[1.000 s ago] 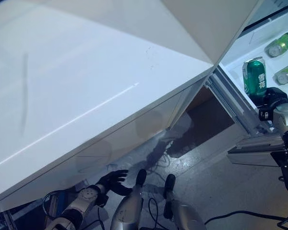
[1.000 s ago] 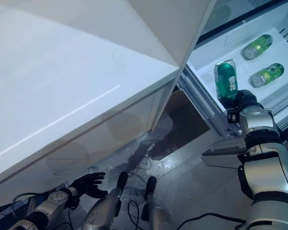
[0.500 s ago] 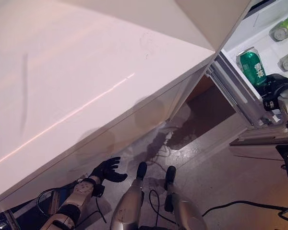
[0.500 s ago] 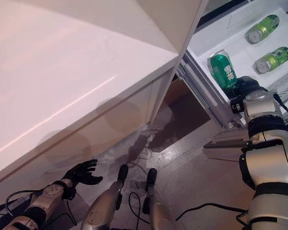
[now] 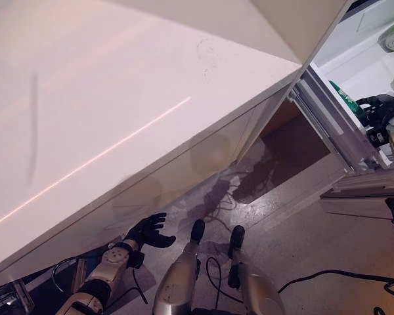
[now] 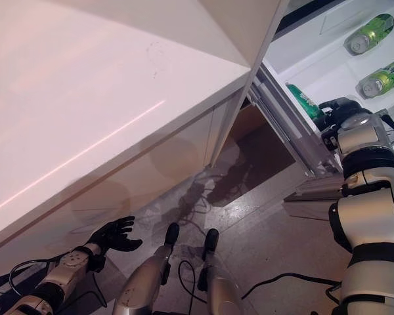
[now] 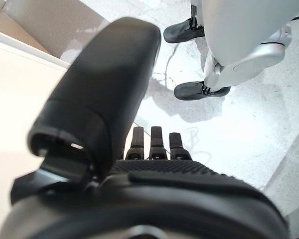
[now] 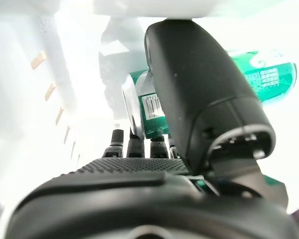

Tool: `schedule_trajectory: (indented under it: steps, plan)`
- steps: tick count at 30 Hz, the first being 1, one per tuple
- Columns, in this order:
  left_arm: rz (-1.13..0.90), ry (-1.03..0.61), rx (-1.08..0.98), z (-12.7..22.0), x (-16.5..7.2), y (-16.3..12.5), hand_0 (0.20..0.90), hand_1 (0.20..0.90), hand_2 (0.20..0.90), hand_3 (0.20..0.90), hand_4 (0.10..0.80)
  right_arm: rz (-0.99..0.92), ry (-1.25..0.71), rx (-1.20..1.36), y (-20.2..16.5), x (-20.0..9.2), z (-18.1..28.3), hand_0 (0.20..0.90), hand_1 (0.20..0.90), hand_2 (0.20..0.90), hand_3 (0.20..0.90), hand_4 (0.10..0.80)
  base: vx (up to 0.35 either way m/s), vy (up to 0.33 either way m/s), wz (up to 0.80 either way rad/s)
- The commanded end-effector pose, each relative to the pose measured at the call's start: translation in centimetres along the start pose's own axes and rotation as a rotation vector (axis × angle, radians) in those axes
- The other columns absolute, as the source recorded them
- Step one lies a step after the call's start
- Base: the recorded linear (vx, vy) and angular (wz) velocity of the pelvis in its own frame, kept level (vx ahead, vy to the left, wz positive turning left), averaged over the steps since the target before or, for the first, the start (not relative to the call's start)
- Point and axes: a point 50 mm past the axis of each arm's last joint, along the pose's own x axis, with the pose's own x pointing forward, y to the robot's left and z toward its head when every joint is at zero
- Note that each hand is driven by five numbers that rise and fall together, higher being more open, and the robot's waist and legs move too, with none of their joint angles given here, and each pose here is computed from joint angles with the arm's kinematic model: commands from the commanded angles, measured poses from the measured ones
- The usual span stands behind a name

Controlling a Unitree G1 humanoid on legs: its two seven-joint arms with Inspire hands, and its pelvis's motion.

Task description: Put drinks into fridge and close the fridge

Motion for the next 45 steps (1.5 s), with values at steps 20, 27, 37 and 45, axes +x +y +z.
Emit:
schedule_trajectory:
  steps: [20, 27, 37, 45]
  plan:
    - [0.009, 0.245, -0.014, -7.8, -2.4, -2.4, 0.9, 0.9, 0.9, 0.9, 0.8, -0.442, -0.621, 1.066, -2.5, -5.8, -5.5, 0.9, 0.9, 0.9, 0.9, 0.8, 0.056, 0.054, -0.13]
    - [-0.038, 0.282, -0.017, -8.6, -2.7, -3.9, 0.9, 0.9, 0.9, 0.9, 0.8, -0.463, -0.439, 1.237, 1.4, -4.8, -9.7, 0.9, 0.9, 0.9, 0.9, 0.8, 0.113, -0.014, -0.18]
    - [0.0, 0.299, -0.016, -9.4, -3.2, -4.0, 0.9, 0.9, 0.9, 0.9, 0.8, -0.278, -0.361, 1.365, 4.3, -3.3, -10.0, 0.9, 0.9, 0.9, 0.9, 0.8, -0.018, 0.015, 0.07]
    - [0.108, 0.25, -0.063, -7.6, -2.4, -1.8, 0.9, 0.9, 0.9, 0.9, 0.8, -0.073, -0.416, 1.314, 3.9, -2.0, -5.8, 0.9, 0.9, 0.9, 0.9, 0.8, -0.179, 0.061, 0.1]
